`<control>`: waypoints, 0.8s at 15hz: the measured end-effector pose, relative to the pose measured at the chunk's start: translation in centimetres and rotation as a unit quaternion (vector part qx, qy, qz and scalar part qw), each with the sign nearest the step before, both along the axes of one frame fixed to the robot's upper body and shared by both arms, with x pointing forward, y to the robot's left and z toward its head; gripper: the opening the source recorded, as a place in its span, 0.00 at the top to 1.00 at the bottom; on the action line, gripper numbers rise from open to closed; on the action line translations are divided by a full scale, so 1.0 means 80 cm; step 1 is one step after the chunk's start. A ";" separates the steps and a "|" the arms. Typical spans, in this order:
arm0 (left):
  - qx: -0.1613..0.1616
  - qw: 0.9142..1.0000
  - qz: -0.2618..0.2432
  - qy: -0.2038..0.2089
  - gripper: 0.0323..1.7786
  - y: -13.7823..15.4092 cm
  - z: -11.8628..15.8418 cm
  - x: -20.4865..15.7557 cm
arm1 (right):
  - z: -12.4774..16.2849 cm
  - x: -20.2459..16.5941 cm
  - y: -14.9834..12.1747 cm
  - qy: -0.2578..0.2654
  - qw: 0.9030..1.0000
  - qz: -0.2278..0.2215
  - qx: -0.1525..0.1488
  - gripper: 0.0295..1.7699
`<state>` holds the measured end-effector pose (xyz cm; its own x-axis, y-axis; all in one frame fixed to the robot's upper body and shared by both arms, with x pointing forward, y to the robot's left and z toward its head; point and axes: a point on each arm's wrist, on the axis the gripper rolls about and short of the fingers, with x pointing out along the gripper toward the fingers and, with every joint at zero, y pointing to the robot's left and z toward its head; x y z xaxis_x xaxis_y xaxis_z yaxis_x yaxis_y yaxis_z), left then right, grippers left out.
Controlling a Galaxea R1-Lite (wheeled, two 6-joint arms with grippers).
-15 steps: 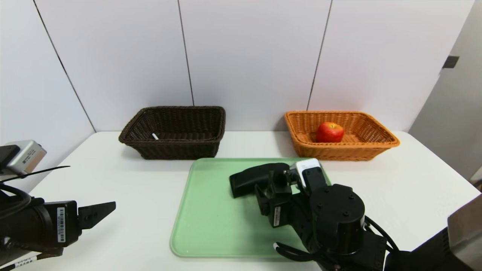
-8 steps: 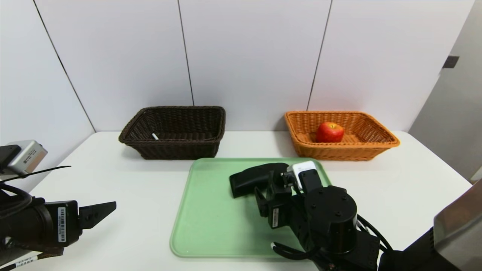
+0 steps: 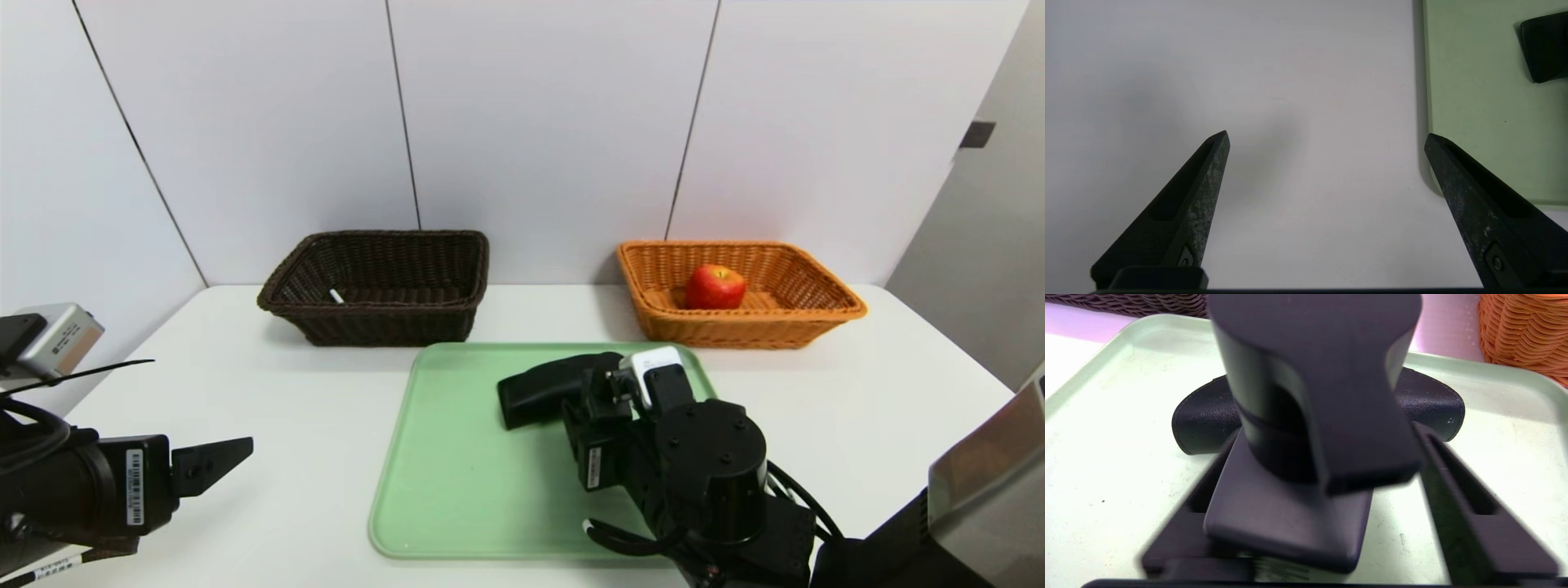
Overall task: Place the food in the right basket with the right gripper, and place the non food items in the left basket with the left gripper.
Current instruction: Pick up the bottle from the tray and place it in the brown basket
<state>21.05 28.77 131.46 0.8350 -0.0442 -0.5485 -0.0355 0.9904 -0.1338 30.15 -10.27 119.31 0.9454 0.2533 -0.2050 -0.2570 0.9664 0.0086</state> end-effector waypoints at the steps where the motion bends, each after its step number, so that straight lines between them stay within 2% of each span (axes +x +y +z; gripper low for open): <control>1: 0.000 1.000 0.000 0.000 0.05 0.000 0.000 0.000 | 0.000 0.000 0.000 0.000 1.000 0.000 -0.001 0.41; 5: 0.000 1.000 -0.002 0.001 0.05 -0.001 0.000 0.001 | -0.001 0.000 0.001 0.000 1.000 0.003 -0.003 0.66; 9: 0.000 1.000 -0.002 0.003 0.05 -0.001 -0.001 0.002 | 0.003 -0.004 0.001 -0.010 1.000 0.008 0.011 0.66; 12: 0.001 1.000 -0.002 0.005 0.05 -0.002 -0.002 0.003 | 0.004 -0.007 -0.003 -0.010 1.000 0.008 0.009 0.66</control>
<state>21.26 28.65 131.31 0.8294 -0.0475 -0.5566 -0.0319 0.9907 -0.1320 29.61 -10.51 119.60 0.9451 0.2717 -0.1815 -0.2727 0.9619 0.0200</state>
